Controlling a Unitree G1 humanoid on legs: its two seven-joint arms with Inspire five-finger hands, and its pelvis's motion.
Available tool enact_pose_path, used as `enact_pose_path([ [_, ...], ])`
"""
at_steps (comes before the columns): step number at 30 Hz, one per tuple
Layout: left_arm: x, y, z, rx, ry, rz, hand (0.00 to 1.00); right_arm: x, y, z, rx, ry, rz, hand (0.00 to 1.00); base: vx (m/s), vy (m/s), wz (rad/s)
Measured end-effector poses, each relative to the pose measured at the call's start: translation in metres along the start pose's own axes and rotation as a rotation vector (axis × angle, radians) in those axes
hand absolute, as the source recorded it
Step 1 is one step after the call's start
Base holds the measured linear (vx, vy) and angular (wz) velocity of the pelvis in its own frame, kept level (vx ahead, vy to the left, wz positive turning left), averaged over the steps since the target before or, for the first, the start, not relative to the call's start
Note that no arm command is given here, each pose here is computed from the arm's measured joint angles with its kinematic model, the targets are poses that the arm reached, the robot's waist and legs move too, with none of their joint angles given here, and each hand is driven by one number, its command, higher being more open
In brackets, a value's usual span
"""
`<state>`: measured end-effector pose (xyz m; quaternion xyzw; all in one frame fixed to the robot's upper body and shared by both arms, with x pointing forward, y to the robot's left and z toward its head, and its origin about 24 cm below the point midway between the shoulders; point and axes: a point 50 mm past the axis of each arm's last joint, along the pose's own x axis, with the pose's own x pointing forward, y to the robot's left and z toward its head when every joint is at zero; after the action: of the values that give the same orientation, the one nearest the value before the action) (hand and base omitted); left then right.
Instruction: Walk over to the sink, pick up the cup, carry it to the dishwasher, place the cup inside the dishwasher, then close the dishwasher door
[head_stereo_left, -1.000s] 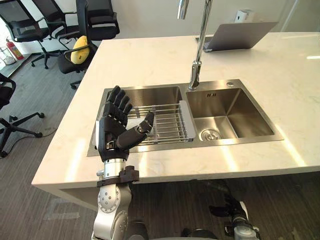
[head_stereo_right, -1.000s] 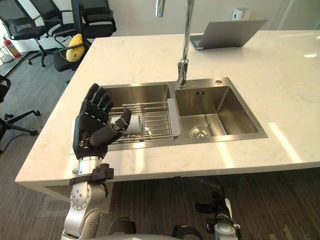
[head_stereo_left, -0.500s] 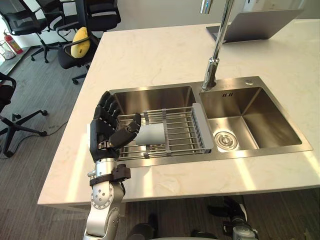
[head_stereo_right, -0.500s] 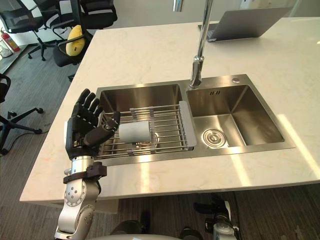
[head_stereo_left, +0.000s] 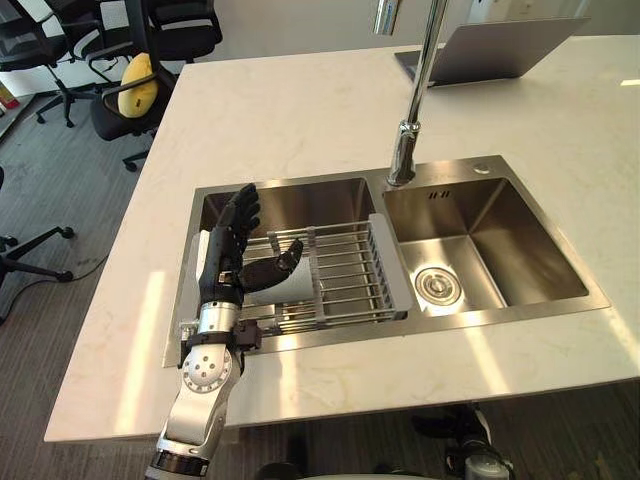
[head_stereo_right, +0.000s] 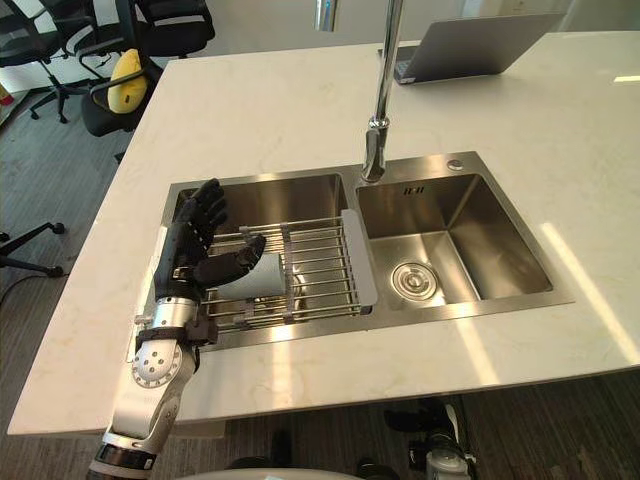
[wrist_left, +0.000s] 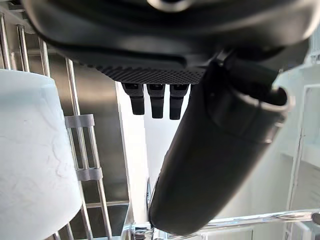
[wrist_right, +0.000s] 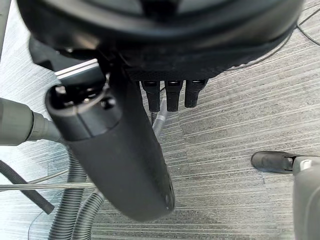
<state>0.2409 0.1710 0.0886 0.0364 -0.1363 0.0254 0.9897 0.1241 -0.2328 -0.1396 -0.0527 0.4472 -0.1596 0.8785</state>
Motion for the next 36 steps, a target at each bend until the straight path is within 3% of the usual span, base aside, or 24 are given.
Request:
enact_pose_path([
  [17,0.011,0.048,0.002,0.256,0.001,0.044,0.9,-0.002,-0.002,-0.006,-0.015,0.013,0.023,0.9,-0.06,0.016,-0.01],
  [36,0.011,0.063,-0.01,0.552,0.058,-0.047,0.9,-0.002,-0.002,-0.003,-0.057,-0.003,0.047,0.9,0.0,-0.008,0.03],
])
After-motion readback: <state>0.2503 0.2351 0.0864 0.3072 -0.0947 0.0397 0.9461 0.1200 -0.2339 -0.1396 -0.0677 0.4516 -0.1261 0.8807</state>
